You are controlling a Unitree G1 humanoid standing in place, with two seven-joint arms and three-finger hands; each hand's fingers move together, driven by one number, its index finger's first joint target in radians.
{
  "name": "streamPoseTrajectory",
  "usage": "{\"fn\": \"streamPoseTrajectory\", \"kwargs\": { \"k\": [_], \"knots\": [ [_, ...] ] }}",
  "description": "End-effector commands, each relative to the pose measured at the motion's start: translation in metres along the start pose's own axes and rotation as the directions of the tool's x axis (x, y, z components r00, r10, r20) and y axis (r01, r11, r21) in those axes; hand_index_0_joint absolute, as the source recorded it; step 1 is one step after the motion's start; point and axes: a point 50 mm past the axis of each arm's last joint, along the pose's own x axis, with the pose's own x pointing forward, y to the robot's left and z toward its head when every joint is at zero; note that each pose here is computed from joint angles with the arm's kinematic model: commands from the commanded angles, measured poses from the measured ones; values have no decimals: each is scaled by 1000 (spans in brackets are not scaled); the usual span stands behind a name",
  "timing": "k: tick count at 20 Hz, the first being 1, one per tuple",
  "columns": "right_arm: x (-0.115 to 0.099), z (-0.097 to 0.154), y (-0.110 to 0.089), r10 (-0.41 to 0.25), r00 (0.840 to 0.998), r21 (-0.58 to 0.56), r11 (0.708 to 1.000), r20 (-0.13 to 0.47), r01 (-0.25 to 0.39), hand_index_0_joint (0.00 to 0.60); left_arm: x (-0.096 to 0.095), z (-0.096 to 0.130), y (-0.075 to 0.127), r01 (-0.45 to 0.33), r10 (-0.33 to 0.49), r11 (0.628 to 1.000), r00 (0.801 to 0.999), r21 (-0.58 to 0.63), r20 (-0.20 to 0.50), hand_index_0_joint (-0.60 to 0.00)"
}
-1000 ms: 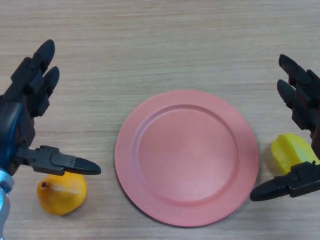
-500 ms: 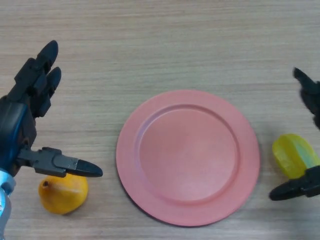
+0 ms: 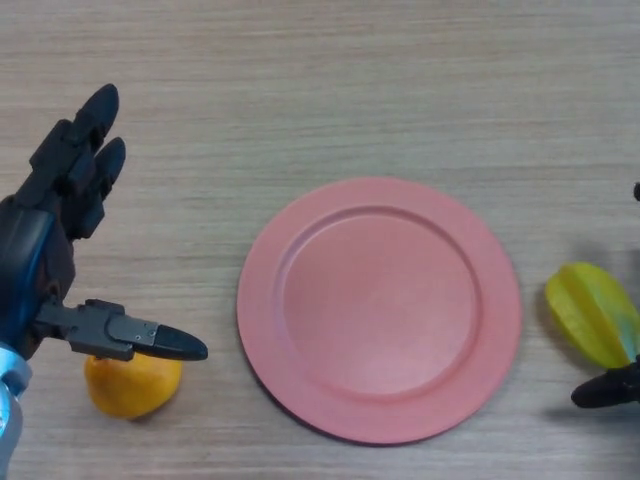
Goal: Pick up the yellow starfruit and place it on the plate
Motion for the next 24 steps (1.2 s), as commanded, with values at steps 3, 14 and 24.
{"fn": "streamPoseTrajectory", "kwargs": {
  "k": [3,14,24],
  "knots": [
    [6,19,-17,-134,980,-49,989,146,142,0,-4,31,14,-43,32,997,983,61,178,0],
    [11,19,-5,-165,977,20,986,135,163,600,-4,24,16,-40,34,998,989,42,144,0],
    [18,59,-22,-173,956,10,984,239,175,600,-1,23,17,-45,37,998,990,53,134,0]
  ]
}}
